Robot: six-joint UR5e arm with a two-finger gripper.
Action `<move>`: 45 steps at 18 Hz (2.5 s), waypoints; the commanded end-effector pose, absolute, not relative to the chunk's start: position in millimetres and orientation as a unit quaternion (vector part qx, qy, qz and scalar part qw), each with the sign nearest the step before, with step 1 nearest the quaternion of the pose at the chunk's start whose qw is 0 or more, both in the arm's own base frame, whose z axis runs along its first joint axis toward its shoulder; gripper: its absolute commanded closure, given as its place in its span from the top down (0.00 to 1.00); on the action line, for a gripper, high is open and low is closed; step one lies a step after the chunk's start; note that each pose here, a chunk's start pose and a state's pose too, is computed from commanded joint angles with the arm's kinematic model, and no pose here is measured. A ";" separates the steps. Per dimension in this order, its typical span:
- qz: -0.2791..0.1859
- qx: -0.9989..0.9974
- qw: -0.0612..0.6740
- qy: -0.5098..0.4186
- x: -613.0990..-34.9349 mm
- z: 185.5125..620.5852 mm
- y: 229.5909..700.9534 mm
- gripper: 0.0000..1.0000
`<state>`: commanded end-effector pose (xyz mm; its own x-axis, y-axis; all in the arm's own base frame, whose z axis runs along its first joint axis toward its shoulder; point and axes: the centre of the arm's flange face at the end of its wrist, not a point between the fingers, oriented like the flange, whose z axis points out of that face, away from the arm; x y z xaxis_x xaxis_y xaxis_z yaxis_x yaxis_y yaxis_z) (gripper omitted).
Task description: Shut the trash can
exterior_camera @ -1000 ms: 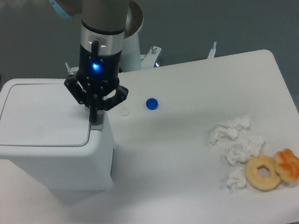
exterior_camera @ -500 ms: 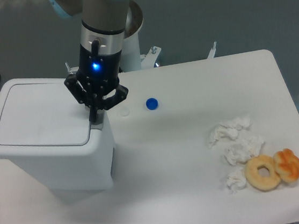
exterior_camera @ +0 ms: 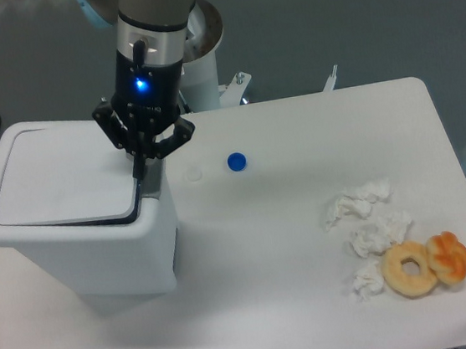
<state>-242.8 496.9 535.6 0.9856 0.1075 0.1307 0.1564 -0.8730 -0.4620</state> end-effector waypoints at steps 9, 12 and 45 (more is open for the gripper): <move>-0.040 -0.963 0.259 -0.065 -235.2 549.0 493.9 0.00; -0.038 -0.962 0.262 -0.064 -234.7 550.2 494.6 0.00; -0.122 -0.914 0.360 -0.143 -121.6 649.7 494.6 1.00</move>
